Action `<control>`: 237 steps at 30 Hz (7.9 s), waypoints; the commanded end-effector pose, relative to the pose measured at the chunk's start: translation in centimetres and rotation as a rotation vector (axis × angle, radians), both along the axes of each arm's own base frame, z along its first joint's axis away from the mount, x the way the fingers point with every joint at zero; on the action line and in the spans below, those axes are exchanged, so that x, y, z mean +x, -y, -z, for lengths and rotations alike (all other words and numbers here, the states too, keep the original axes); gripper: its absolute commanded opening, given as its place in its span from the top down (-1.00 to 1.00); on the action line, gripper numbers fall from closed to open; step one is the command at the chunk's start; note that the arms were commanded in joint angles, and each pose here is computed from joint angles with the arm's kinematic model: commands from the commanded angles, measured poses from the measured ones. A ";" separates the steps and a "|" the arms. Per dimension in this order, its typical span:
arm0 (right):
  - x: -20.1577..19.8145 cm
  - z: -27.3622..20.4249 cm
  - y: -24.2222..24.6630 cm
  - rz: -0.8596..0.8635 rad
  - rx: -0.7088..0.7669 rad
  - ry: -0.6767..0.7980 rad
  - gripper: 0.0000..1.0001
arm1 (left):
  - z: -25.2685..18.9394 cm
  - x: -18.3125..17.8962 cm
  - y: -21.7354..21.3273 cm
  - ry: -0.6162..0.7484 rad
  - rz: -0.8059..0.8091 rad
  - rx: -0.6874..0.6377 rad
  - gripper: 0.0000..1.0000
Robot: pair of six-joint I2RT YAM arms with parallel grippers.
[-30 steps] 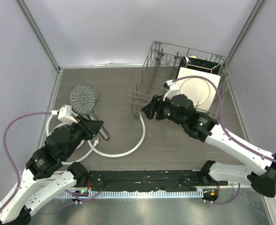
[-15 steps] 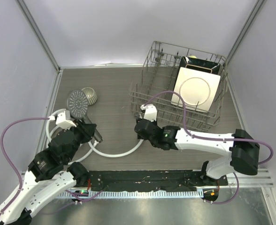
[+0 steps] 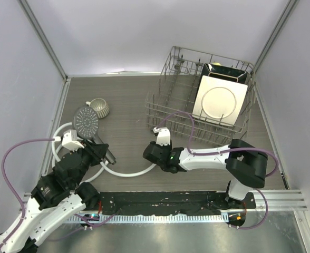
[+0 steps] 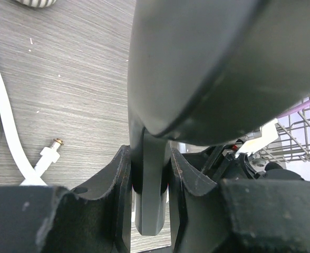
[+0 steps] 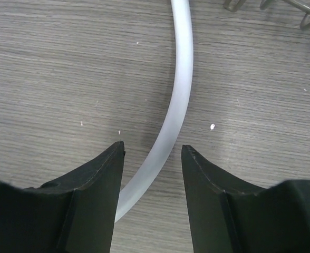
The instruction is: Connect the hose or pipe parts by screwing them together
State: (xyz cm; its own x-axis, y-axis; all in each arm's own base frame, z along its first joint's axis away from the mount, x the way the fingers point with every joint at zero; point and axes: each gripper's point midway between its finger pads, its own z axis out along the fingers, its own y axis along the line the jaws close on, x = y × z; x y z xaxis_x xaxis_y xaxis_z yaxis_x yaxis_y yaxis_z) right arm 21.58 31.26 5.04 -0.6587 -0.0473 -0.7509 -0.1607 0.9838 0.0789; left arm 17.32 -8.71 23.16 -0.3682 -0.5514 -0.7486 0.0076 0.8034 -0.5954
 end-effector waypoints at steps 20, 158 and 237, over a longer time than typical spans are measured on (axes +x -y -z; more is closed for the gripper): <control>-9.2 1.8 -1.7 0.039 0.155 -0.135 0.63 | 0.3 0.8 2.2 0.005 0.046 -0.067 1.00; 4.1 -51.5 -8.0 -0.936 1.037 1.094 0.99 | -11.3 3.2 0.2 0.177 -0.087 -0.012 1.00; -1.8 -41.4 -5.6 -0.694 0.036 1.288 0.99 | -27.9 5.0 5.9 0.567 0.061 -0.426 1.00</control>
